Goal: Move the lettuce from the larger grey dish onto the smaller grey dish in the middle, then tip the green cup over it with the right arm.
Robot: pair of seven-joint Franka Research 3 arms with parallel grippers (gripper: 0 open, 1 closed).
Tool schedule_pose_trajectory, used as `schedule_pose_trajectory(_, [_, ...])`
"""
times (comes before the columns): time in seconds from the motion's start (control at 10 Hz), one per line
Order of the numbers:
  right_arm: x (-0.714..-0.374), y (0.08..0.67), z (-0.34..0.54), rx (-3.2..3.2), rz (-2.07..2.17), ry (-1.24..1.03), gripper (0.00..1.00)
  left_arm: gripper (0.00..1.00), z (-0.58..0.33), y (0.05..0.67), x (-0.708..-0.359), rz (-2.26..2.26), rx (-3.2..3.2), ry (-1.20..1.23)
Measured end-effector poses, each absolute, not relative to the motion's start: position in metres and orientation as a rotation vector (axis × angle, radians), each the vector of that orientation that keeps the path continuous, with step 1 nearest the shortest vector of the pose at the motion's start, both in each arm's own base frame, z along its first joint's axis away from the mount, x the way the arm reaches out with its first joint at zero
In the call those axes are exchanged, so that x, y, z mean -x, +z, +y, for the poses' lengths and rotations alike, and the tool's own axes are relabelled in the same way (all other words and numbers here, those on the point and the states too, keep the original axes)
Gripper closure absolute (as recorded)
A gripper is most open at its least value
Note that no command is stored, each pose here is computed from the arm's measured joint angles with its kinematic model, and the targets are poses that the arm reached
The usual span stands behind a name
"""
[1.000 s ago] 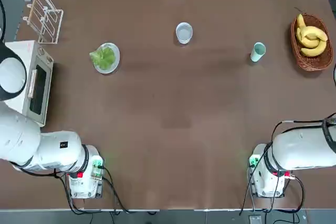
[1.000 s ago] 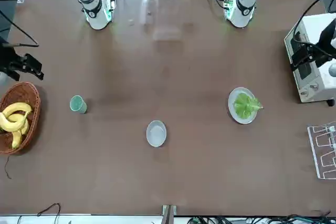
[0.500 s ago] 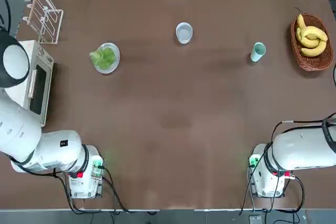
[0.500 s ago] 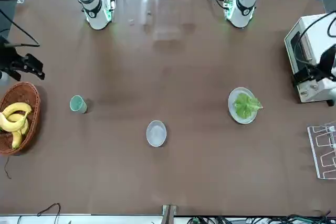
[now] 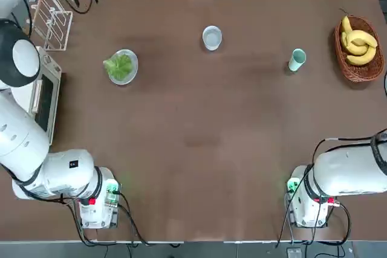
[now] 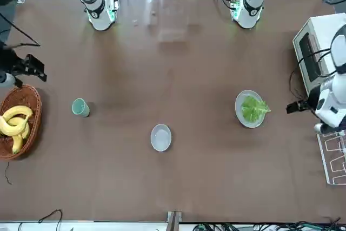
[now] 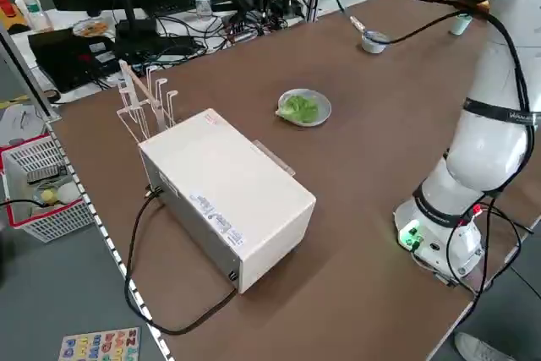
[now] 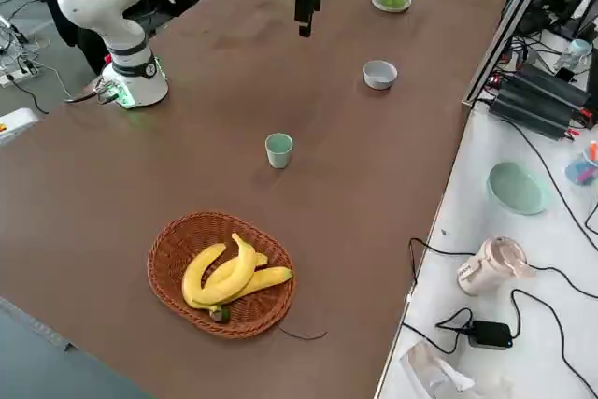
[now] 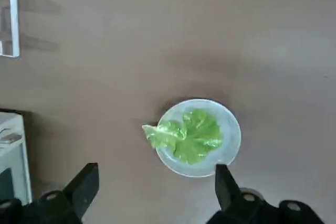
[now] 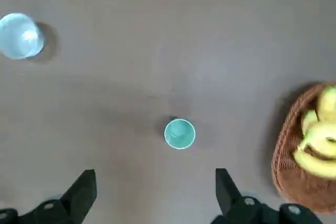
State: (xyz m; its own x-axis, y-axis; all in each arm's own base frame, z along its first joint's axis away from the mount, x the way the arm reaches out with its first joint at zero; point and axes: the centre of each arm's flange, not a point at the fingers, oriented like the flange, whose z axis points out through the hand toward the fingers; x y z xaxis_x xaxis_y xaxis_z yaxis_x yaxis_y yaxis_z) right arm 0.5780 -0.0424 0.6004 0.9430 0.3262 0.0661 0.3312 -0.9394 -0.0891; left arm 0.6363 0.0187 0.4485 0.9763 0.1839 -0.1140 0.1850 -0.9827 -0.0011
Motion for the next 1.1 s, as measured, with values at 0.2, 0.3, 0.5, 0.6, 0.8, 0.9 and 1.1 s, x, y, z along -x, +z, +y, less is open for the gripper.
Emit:
schedule_pose_trajectory(0.2, [-0.581,0.574,-0.093,2.78,-0.795,-0.157,0.0,0.05,0.007,0.401,-0.635,0.393,-3.101,-0.265])
schedule_pose_trajectory(0.3, [-0.582,0.553,-0.112,2.643,-0.928,-0.223,0.0,0.04,-0.01,0.372,-0.634,0.417,-3.098,-0.286])
schedule_pose_trajectory(0.5, [-0.581,0.497,-0.149,2.384,-1.153,-0.362,0.0,0.07,-0.028,0.317,-0.617,0.44,-3.095,-0.298])
schedule_pose_trajectory(0.6, [-0.578,0.469,-0.166,2.275,-1.259,-0.423,0.0,0.07,-0.028,0.295,-0.606,0.481,-3.091,-0.302])
schedule_pose_trajectory(0.8, [-0.566,0.412,-0.196,2.092,-1.39,-0.524,0.0,0.07,-0.025,0.261,-0.586,0.532,-3.085,-0.347])
schedule_pose_trajectory(0.9, [-0.56,0.381,-0.212,1.998,-1.436,-0.574,0.0,0.07,-0.023,0.244,-0.576,0.543,-3.081,-0.345])
schedule_pose_trajectory(1.1, [-0.546,0.334,-0.235,1.869,-1.418,-0.683,0.0,0.22,-0.022,0.222,-0.566,0.551,-3.076,-0.349])
